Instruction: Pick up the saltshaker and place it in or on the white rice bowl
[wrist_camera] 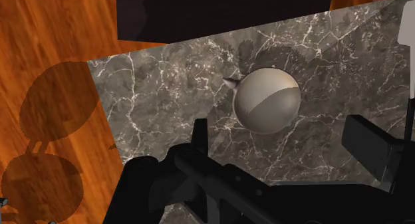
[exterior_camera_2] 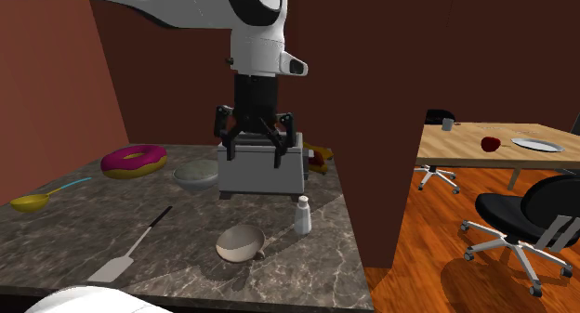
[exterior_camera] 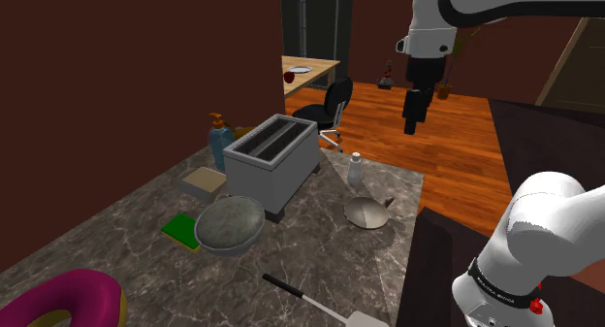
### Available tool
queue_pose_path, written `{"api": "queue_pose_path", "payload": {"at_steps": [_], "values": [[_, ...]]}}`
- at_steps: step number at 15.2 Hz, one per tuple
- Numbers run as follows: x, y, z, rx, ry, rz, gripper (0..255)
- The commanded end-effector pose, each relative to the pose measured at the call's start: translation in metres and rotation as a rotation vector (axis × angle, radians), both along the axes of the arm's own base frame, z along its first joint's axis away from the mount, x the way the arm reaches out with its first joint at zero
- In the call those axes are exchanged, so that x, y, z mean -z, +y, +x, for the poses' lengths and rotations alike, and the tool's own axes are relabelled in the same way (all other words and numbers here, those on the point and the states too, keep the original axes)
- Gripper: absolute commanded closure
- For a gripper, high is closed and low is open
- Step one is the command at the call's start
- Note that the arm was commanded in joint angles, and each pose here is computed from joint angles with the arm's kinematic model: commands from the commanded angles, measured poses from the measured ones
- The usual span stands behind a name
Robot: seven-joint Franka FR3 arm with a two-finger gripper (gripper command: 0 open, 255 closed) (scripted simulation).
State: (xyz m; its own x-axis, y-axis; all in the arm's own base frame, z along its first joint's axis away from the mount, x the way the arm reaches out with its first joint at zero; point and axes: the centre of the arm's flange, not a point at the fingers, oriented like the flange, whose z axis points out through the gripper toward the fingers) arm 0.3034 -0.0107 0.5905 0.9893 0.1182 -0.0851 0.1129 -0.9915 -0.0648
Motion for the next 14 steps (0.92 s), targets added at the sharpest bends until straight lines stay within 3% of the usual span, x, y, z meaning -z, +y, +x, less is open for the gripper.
{"api": "queue_pose_path", "payload": {"at_steps": [1,14], "values": [[0.000,0.000,0.000,0.000,0.000,0.000,0],[0.131,-0.062,0.070,-0.127,-0.207,0.084,0]]}}
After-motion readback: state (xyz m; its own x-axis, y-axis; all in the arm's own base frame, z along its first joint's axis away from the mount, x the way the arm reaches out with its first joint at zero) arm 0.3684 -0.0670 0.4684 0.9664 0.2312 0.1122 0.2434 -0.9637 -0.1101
